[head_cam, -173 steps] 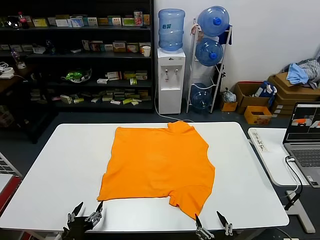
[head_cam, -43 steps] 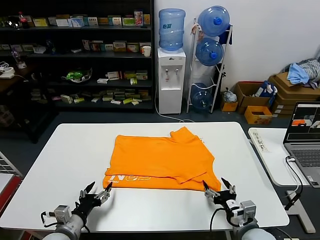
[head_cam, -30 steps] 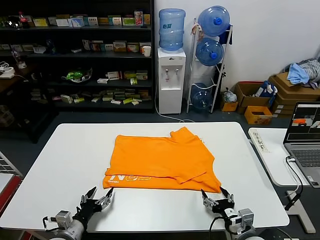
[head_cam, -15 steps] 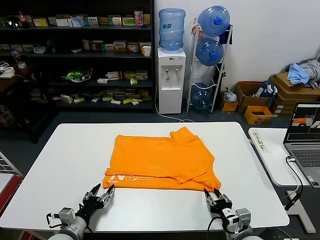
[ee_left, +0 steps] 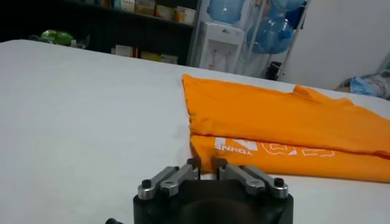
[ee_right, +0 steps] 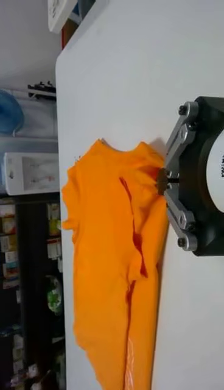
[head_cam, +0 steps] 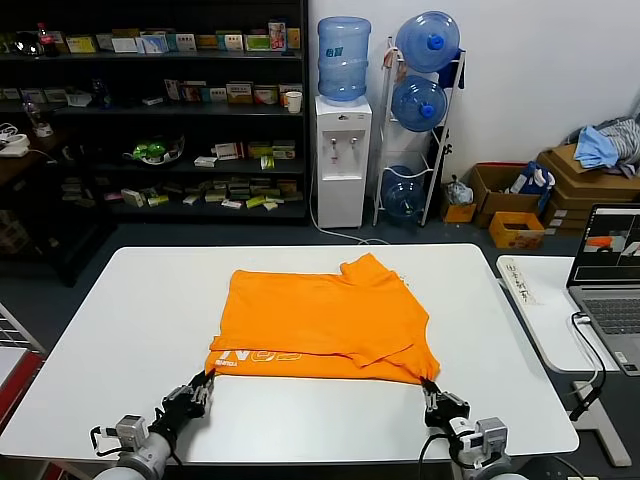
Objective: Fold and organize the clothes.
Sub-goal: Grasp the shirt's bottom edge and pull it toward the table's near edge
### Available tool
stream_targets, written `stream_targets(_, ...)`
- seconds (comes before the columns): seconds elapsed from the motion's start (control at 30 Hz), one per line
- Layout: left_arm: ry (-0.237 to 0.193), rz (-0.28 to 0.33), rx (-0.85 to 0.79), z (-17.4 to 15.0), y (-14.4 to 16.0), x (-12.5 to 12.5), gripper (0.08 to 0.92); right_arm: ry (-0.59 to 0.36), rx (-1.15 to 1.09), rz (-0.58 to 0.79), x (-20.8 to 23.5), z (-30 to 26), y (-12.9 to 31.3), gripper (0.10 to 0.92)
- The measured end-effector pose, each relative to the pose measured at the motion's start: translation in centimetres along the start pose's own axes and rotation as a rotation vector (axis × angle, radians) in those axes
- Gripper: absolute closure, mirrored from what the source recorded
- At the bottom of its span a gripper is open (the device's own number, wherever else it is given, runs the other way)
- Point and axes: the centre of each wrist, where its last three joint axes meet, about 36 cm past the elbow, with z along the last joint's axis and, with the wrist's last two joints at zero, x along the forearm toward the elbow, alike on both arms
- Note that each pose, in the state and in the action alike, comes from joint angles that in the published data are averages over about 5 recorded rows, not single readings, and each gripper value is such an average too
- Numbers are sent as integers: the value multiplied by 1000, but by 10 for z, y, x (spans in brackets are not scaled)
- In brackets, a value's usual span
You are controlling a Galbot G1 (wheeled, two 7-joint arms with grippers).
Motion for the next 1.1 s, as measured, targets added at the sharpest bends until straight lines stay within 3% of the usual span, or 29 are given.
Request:
stream_targets(0.13, 8, -1, 5, -6, 0, 7, 907, 13, -6, 8, 13, -5, -1, 898)
stream_targets(0.37, 42, -3, 20, -20, -3, 29, 909, 59, -15, 15, 45, -12, -4, 898)
stream_targets(0.73, 129, -18, 50, -37, -16, 75, 909, 151, -18, 24, 93, -21, 2, 892)
stream_targets(0.93, 160, -30, 51, -49, -24, 94, 835, 135, 7, 32, 99, -36, 4, 755)
stream_targets(1.1, 135, -38, 29, -66, -23, 92, 688, 64, 35, 24, 84, -57, -1, 608)
